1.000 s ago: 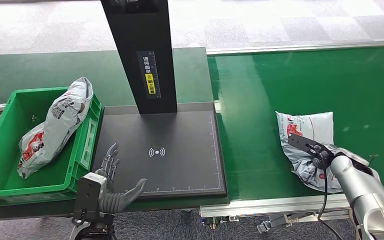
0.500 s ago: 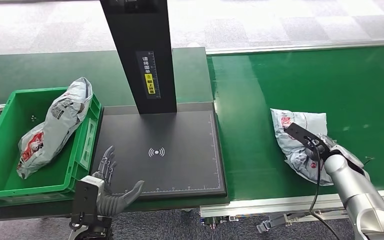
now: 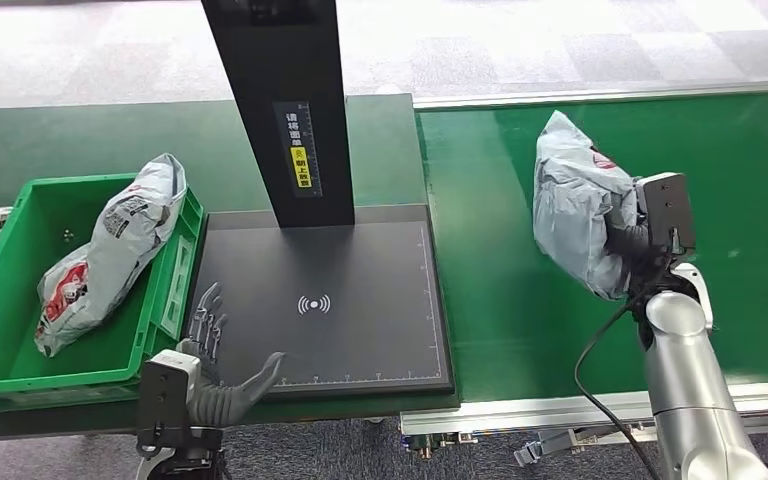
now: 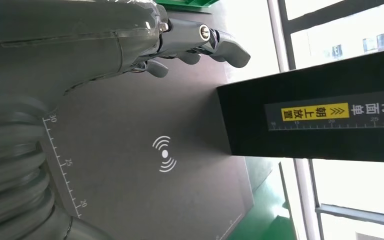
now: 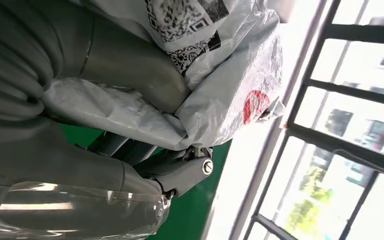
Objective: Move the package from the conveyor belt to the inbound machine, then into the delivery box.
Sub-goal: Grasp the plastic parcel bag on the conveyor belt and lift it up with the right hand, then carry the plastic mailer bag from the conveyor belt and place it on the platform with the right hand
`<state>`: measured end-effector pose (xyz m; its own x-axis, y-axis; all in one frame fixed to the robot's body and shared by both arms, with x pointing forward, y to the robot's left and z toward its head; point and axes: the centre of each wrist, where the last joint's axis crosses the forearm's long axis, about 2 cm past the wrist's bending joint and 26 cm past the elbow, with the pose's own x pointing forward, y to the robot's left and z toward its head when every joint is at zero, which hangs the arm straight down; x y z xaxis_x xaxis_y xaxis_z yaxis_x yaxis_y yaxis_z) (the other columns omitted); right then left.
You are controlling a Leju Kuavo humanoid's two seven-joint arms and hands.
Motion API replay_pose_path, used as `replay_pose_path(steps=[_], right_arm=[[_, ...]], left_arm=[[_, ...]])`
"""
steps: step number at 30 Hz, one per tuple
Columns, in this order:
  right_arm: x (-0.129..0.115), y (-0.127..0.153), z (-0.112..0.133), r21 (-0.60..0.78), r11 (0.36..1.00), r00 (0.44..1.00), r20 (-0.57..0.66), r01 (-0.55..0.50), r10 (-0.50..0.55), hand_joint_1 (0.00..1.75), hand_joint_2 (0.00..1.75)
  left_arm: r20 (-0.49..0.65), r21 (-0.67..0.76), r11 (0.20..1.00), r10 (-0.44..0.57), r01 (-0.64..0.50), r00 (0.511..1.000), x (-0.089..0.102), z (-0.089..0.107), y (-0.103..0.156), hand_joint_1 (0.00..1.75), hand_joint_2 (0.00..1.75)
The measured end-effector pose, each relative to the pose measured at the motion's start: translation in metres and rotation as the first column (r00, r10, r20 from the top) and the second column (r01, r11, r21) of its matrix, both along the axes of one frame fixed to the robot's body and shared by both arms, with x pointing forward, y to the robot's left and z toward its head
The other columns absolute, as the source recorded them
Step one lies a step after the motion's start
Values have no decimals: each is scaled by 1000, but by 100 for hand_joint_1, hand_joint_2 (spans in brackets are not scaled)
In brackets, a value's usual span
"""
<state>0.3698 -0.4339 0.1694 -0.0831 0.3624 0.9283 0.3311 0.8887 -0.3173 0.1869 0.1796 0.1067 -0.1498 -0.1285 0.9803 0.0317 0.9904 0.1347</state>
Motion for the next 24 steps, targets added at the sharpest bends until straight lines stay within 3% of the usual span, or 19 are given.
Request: replay_pose_path(steps=[5,11,19,24], right_arm=[[-5,28,16,64,994,989,123,-91,83,175,175],[2,71,32,103,949,946,163,-298,279,175,175],[21,153,53,171,771,790,129,-613,599,175,175],[25,194,55,219,645,674,96,-732,732,175,175]], left_arm=[[5,0,1000,-13,13,1000,3,-1,-1,0,175],[10,-3,1000,-19,19,1000,5,-3,-1,0,175],[22,-5,1000,-30,30,999,11,-1,-3,0,175],[21,-8,999,-38,38,999,12,-2,-5,0,175]])
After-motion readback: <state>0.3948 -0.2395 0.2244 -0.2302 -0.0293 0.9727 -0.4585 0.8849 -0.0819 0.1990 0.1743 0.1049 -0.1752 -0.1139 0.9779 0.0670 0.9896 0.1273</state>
